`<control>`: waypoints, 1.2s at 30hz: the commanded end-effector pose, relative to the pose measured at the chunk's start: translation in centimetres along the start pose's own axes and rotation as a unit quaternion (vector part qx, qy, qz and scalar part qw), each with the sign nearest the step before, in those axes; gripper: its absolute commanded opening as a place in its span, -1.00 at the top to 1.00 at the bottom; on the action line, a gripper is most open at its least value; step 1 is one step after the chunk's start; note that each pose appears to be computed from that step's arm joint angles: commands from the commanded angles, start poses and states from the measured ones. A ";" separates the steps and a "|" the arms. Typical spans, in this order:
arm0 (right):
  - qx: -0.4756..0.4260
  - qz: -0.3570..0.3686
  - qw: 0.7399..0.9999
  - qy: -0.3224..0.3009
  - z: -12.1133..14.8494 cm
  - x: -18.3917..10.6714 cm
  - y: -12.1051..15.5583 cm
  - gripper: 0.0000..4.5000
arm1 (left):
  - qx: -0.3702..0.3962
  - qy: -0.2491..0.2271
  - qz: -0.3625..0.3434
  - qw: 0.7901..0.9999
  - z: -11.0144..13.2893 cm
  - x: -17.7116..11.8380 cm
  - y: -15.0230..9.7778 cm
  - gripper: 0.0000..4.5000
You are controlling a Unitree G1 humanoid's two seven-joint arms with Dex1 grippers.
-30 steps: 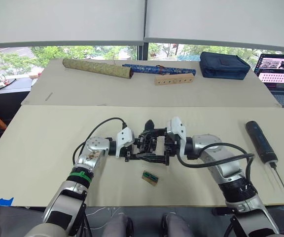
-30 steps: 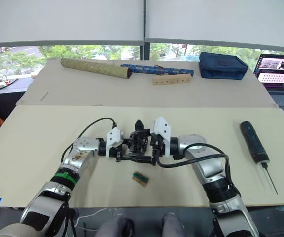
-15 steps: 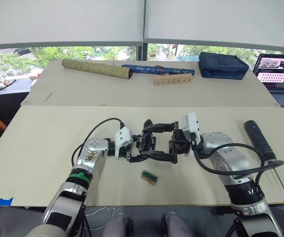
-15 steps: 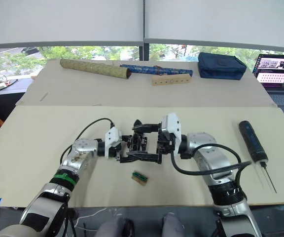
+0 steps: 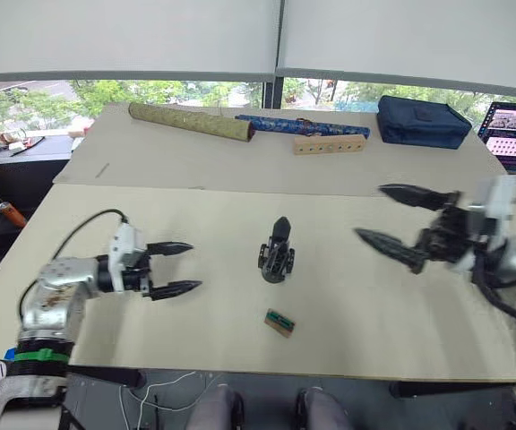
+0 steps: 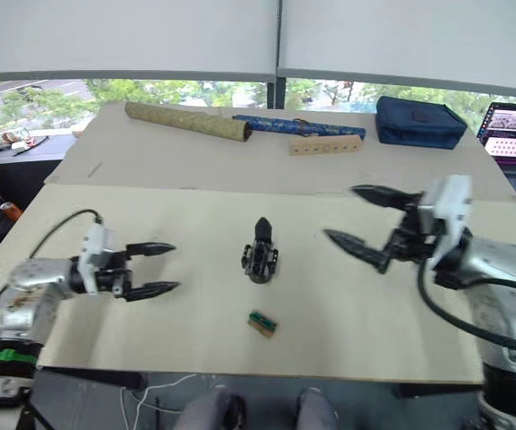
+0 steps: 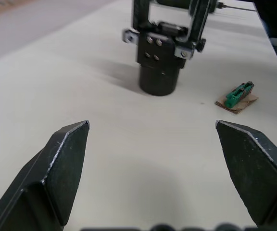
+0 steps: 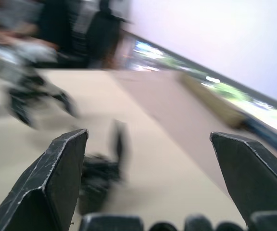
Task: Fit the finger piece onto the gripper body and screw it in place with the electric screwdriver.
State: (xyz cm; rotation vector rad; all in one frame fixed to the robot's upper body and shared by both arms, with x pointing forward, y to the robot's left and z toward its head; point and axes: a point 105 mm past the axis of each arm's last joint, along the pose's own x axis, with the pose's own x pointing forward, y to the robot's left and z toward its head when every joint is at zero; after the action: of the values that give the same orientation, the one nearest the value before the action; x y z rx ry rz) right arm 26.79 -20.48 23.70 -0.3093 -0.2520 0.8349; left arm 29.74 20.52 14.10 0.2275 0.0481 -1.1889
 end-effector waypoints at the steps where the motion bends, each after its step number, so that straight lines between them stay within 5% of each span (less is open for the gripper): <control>1: -0.044 -0.094 0.994 0.021 0.4 -4.3 -1.7 -1.00 | 0.027 -0.044 0.019 0.998 3.5 -0.4 0.7 -0.98; 8: -0.087 -0.336 0.937 0.038 -1.6 -12.8 -4.9 -1.00 | 0.027 -0.058 -0.009 0.998 5.2 0.1 -1.3 -0.98; 15: -0.053 -0.418 0.904 0.068 -4.6 -17.1 -2.2 -1.00 | 0.028 -0.064 -0.022 0.997 5.9 0.6 -1.7 -0.98; 21: -0.026 -0.424 0.900 0.095 -5.3 -17.2 -3.0 -1.00 | 0.032 -0.080 -0.033 0.996 7.1 1.0 -1.8 -0.98; 25: 0.022 -0.430 0.889 0.156 -6.3 -17.2 -5.9 -1.00 | 0.027 -0.097 -0.053 0.994 8.1 1.9 -2.4 -0.98; 32: 0.100 -0.345 0.865 0.350 -9.8 -16.2 -9.1 -1.00 | 0.017 -0.099 -0.095 0.990 9.1 3.6 -4.0 -0.98; 36: 0.144 -0.303 0.862 0.380 -10.9 -15.5 -10.6 -1.00 | 0.029 -0.092 -0.107 0.990 9.2 4.0 -4.4 -0.98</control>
State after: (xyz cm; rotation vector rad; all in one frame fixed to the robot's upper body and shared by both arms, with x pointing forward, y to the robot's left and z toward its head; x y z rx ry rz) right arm 27.89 -40.33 16.15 -0.2378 0.4601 0.0587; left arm 26.84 13.81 21.19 0.1315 -0.1053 -1.3999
